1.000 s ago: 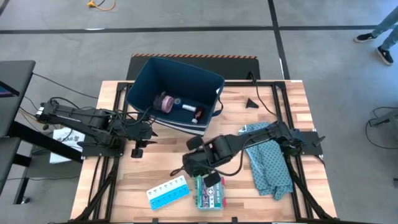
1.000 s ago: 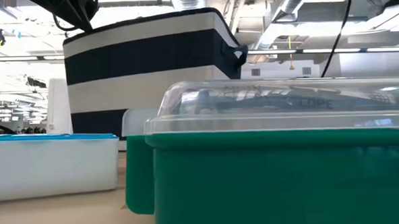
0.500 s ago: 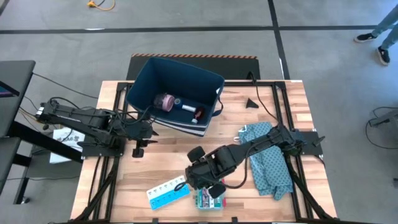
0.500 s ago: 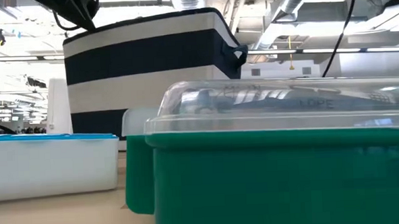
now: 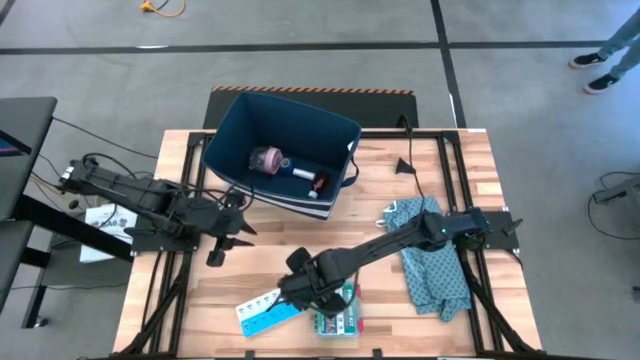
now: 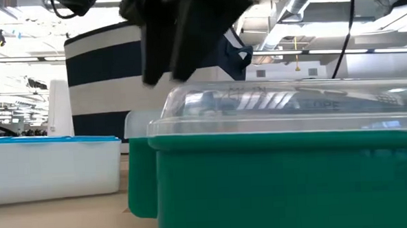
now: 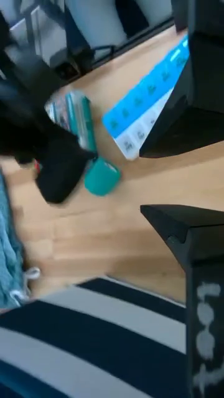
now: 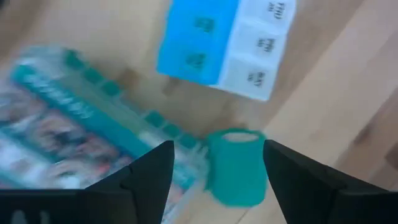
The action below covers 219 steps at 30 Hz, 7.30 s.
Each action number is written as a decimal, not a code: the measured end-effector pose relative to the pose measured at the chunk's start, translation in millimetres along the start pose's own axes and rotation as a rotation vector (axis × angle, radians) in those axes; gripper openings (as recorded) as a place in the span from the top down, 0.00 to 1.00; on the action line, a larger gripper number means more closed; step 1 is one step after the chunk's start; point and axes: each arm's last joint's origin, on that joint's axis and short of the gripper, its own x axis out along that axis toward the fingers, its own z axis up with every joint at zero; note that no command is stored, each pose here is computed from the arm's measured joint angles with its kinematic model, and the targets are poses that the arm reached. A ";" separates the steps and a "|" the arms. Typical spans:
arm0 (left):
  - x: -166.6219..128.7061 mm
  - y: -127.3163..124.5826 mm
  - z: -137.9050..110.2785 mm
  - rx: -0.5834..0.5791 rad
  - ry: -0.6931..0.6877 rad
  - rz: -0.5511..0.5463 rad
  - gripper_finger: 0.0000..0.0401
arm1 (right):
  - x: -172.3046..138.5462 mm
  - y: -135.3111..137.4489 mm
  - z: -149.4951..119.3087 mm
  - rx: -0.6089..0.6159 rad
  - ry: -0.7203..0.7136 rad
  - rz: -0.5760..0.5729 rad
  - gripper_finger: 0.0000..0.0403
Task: Pick & place medical supplies in basket/bin
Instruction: Put the green bandage into the laundry organizer, then put the first aid kit into the laundry organizer
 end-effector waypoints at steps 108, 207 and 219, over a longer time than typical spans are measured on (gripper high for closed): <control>-3.1 -20.7 -2.4 -0.004 -0.022 0.020 0.70 | -19.2 -227.2 -174.3 0.371 0.194 -0.264 0.38; 62.7 -25.1 5.9 -0.053 0.070 0.086 0.70 | -65.8 171.5 -45.3 -0.064 -0.056 0.111 0.40; 62.7 -25.8 6.0 -0.075 0.072 0.066 0.70 | -21.4 144.8 -59.3 0.109 -0.058 0.261 0.54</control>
